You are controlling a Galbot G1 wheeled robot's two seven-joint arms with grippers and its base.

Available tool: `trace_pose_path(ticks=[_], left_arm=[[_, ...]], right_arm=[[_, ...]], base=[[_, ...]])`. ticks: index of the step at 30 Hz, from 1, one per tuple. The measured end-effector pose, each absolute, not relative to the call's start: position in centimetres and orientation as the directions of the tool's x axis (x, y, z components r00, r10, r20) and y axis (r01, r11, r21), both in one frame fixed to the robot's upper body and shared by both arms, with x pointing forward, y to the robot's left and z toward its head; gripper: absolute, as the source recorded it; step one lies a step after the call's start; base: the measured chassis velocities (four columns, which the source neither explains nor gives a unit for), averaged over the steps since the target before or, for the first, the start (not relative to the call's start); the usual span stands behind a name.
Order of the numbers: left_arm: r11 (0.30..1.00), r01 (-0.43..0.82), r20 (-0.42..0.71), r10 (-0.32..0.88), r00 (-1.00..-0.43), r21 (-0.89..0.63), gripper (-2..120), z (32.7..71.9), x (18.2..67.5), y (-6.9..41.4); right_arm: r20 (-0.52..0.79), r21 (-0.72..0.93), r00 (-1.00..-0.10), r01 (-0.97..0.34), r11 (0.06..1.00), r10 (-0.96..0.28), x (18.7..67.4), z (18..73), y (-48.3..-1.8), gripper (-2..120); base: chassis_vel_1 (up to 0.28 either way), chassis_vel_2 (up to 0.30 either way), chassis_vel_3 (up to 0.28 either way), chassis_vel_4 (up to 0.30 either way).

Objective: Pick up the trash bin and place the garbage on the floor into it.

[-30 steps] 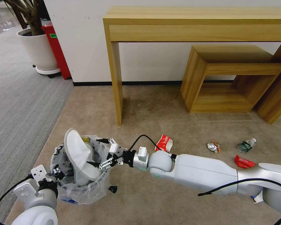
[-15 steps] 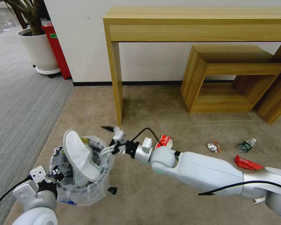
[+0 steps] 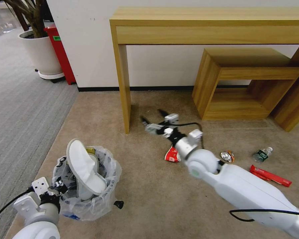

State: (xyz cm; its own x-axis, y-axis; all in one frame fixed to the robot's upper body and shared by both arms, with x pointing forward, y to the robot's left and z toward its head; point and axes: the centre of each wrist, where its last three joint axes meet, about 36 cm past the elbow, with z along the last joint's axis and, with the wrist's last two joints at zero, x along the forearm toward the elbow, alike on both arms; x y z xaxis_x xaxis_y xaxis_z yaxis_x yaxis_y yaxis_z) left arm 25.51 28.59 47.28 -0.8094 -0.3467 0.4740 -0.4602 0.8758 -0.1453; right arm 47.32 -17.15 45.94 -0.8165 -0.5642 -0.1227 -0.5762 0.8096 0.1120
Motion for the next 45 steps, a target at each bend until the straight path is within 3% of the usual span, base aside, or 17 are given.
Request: trace_pose_path(ticks=[3, 8, 19, 31, 45], left_arm=[[0.881, -0.454, 0.473, -0.345, -0.810, -0.135, 1, 47.2, 25.4, 28.7], [0.890, -0.440, 0.469, -0.341, -0.815, -0.117, 1, 47.1, 25.2, 28.8], [0.926, -0.375, 0.457, -0.316, -0.831, -0.041, 1, 47.3, 24.6, 29.0], [0.924, -0.375, 0.432, -0.308, -0.848, -0.075, 1, 46.5, 24.6, 29.2], [0.923, -0.376, 0.435, -0.307, -0.847, -0.080, 1, 46.3, 24.8, 29.4]], right_arm=[[-0.117, 0.107, -0.850, -0.526, 0.844, -0.515, 47.3, 45.9, -18.4, 100], [-0.038, 0.063, -0.945, -0.326, 0.943, -0.324, 46.8, 45.8, -22.3, 100], [0.075, -0.005, -0.996, -0.042, 0.999, -0.041, 45.5, 43.9, -28.2, 100], [0.113, -0.026, -0.992, 0.061, 0.998, 0.063, 44.2, 42.6, -30.4, 100], [0.069, -0.033, -0.996, 0.060, 0.998, 0.062, 44.1, 41.7, -30.4, 100]], base=[[0.000, 0.000, 0.000, 0.000], [0.000, 0.000, 0.000, 0.000], [0.000, 0.000, 0.000, 0.000], [0.000, 0.000, 0.000, 0.000], [-0.008, -0.012, -0.007, -0.011]])
